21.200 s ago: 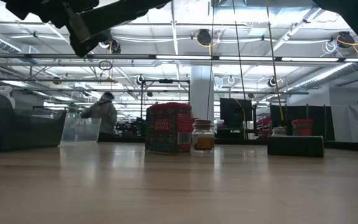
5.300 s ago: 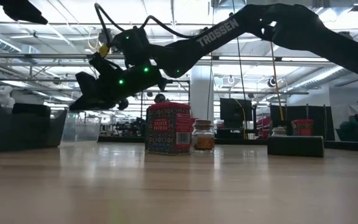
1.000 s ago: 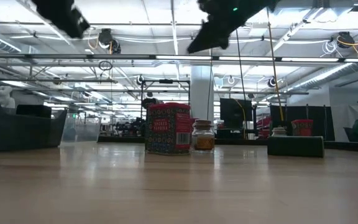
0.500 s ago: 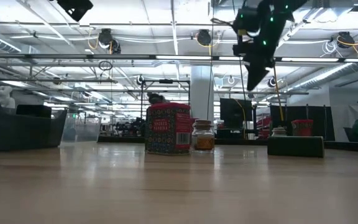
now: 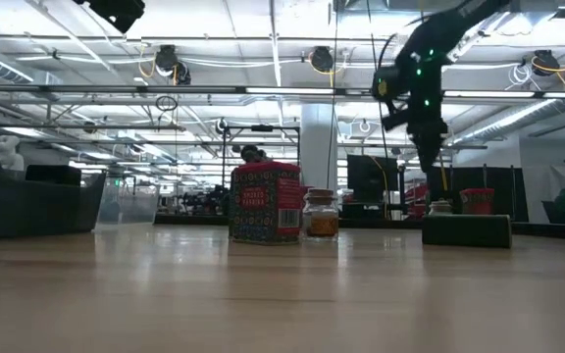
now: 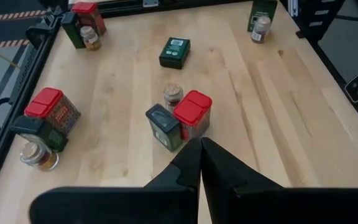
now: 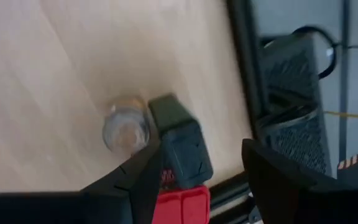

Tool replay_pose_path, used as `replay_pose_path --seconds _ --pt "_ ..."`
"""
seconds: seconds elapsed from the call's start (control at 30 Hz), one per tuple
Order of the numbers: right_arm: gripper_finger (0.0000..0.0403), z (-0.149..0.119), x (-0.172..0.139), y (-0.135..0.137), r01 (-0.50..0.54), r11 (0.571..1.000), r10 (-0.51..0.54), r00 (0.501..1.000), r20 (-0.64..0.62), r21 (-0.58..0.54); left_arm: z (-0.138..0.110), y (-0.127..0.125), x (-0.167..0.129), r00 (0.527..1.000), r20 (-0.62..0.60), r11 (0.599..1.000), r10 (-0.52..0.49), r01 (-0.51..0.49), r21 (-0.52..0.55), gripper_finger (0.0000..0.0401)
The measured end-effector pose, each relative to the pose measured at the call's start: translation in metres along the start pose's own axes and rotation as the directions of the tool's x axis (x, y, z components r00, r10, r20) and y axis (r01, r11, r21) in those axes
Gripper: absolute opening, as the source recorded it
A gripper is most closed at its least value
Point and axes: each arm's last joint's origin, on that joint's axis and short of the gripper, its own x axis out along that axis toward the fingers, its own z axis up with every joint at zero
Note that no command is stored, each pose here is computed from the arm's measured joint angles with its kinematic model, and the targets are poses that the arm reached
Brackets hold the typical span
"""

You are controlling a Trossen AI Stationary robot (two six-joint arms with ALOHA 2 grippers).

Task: Sort spices by type
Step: Put the black seasoning can into the black bin

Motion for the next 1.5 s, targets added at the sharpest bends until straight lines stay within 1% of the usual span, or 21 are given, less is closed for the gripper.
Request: replay_pose_path --seconds 0.1,0.2,0.43,0.67,0.87,1.13,1.23,1.43,1.5 --pt "0.0197 0.0 0.013 -0.003 -0.02 0.999 0.018 0.998 -0.065 -0.03 0.0 0.0 0.0 1.0 0.0 1.0 -0.001 0.001 0.0 0.0019" --pt "0.0193 0.001 0.022 -0.005 -0.009 0.998 0.003 0.994 -0.11 -0.056 0.0 0.0 0.0 1.0 0.001 1.0 -0.001 0.001 0.0 0.0019" --pt "0.0192 -0.002 0.031 -0.003 -0.064 0.995 0.049 0.981 -0.186 -0.076 0.0 0.0 0.0 1.0 0.001 1.0 -0.005 0.005 0.0 0.0019" --pt "0.0192 -0.005 0.032 -0.006 -0.078 0.995 0.064 0.978 -0.2 -0.064 0.0 0.0 0.0 1.0 0.002 1.0 -0.005 0.005 0.0 0.0019" --pt "0.0192 -0.003 0.045 -0.011 -0.101 0.994 0.09 0.975 -0.203 -0.044 0.0 0.0 0.0 1.0 0.002 1.0 -0.004 0.004 0.0 0.0019" --pt "0.0188 -0.001 0.052 -0.012 -0.09 0.992 0.068 0.972 -0.225 -0.086 0.0 0.0 0.0 1.0 0.002 1.0 -0.004 0.004 -0.001 0.0019" --pt "0.0167 -0.002 0.052 -0.012 -0.075 0.992 0.049 0.969 -0.243 -0.097 0.0 0.0 0.0 1.0 0.002 1.0 -0.004 0.004 0.0 0.0019" --pt "0.009 -0.004 0.051 -0.011 -0.084 0.991 0.054 0.963 -0.265 -0.102 0.0 0.0 0.0 1.0 0.002 1.0 -0.004 0.004 0.0 0.0019" --pt "0.0083 -0.004 0.051 -0.011 -0.082 0.992 0.053 0.962 -0.267 -0.096 0.0 0.0 0.0 1.0 0.002 1.0 -0.004 0.004 0.0 0.0019"
